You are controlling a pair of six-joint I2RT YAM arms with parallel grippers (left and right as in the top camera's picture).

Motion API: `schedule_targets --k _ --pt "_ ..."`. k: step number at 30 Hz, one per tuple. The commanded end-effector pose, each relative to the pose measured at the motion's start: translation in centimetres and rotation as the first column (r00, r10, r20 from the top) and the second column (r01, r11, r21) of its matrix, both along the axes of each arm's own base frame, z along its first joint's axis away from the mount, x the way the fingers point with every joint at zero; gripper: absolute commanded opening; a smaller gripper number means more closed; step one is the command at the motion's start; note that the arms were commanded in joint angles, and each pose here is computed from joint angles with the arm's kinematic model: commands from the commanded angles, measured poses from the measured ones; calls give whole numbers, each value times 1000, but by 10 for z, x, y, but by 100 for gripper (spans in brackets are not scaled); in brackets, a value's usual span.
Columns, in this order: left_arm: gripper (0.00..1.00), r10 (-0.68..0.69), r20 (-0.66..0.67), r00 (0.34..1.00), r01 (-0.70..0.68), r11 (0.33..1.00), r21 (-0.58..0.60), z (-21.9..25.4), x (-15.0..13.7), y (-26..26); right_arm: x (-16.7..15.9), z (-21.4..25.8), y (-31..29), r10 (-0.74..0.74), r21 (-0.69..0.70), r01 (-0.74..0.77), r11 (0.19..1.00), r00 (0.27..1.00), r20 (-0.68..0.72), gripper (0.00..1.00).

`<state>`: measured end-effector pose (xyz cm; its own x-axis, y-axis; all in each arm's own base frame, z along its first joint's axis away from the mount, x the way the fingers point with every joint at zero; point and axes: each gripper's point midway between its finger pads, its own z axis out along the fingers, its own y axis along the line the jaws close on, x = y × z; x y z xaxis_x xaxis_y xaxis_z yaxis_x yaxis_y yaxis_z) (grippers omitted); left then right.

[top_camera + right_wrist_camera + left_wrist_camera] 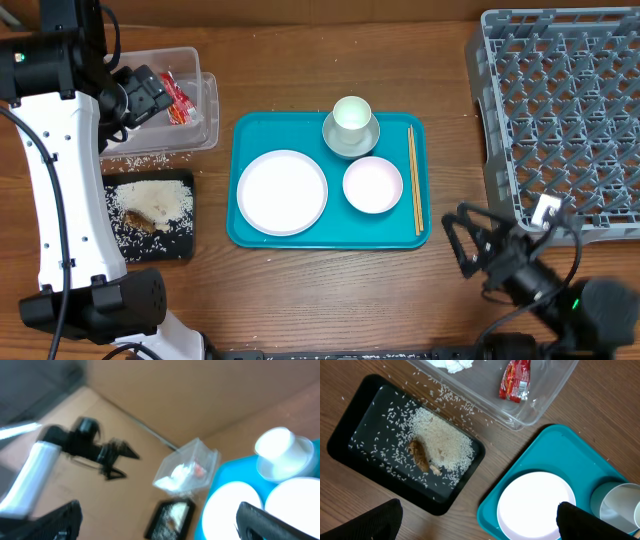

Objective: Sort waste into correct bins and load items into the dishwasher
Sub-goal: 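Reach the right gripper to the small white bowl and grasp it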

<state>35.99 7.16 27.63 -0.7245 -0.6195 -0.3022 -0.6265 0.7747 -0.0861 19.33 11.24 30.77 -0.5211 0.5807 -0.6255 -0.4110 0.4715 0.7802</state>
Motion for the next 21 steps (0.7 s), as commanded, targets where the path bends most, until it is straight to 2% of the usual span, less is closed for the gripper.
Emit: schedule_targets --k 1,4,7,10,13,16,19,21 --pt "100 9 -5 1000 -9 1000 5 -1 2 1 31 29 1 52 -297 -34 954 997 52 100" --pt "100 9 -4 1000 -9 1000 5 -1 2 1 67 19 2 56 -406 -99 908 992 -117 100" --pt "99 9 -4 1000 -9 1000 5 -1 2 1 99 -4 14 25 -538 -187 822 955 -295 100" --pt "100 9 -5 1000 -9 1000 5 -1 2 1 124 -35 40 -44 -668 -284 688 902 -429 100" --pt "100 9 -4 1000 -9 1000 5 -1 2 1 144 -66 60 -136 -772 -333 542 871 -471 100" --pt "100 9 -4 1000 -9 1000 5 -1 2 1 158 -99 81 -162 -799 -372 472 854 -494 100" --pt "100 9 -5 1000 -9 1000 5 -1 2 1 163 -135 115 -95 -760 -455 464 828 -553 100" --pt "100 9 -4 1000 -9 1000 5 -1 2 1 156 -163 134 -49 -707 -540 457 778 -626 100"
